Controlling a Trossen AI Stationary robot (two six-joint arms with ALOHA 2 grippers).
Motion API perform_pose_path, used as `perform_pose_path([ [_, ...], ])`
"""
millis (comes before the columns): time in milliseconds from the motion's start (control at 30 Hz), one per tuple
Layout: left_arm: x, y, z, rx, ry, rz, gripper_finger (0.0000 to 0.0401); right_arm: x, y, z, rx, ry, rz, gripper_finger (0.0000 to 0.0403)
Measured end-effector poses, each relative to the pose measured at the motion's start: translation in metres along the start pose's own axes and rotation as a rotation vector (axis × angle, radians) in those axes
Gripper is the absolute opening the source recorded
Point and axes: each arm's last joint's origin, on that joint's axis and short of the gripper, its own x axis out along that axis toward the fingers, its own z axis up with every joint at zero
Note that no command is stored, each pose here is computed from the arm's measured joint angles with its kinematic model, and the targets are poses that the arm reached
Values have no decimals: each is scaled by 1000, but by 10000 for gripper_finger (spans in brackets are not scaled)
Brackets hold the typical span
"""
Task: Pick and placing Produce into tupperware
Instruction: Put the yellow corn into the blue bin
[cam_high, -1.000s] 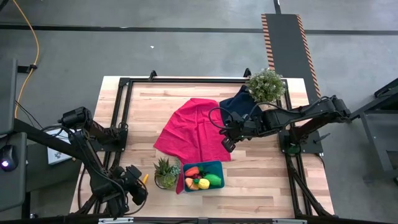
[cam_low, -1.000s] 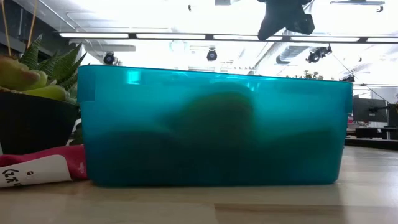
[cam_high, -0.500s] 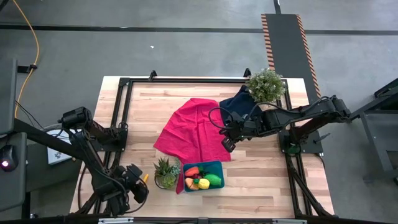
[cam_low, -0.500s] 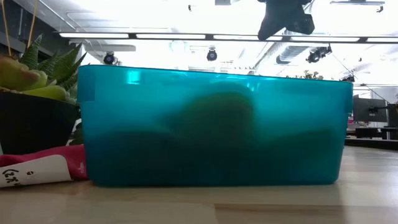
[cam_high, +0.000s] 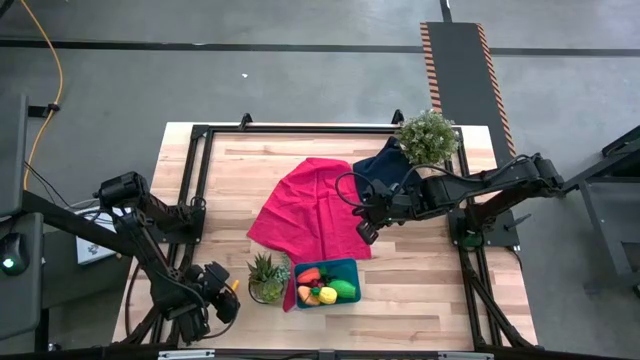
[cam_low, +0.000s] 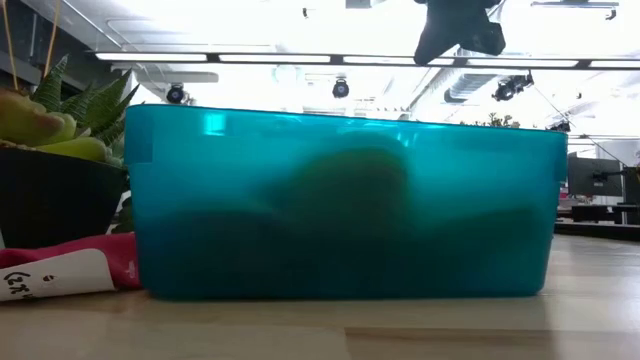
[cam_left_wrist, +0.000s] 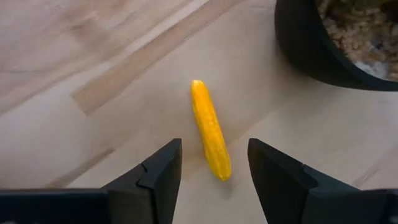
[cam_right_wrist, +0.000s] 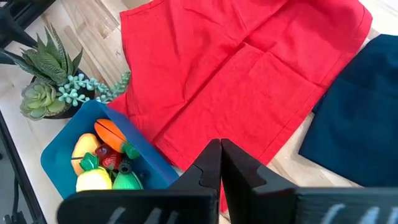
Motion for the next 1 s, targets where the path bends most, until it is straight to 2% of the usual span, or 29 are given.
perform_pose_path([
  [467, 3, 2, 0, 10, -2, 3, 168, 0, 1, 1, 13, -11, 11, 2],
  [767, 17, -4, -11, 2, 23, -6, 168, 0, 2, 2, 16, -20, 21, 2],
  [1000, 18, -2, -10, 5, 20, 25, 168, 0, 3, 3, 12, -34, 25, 2],
])
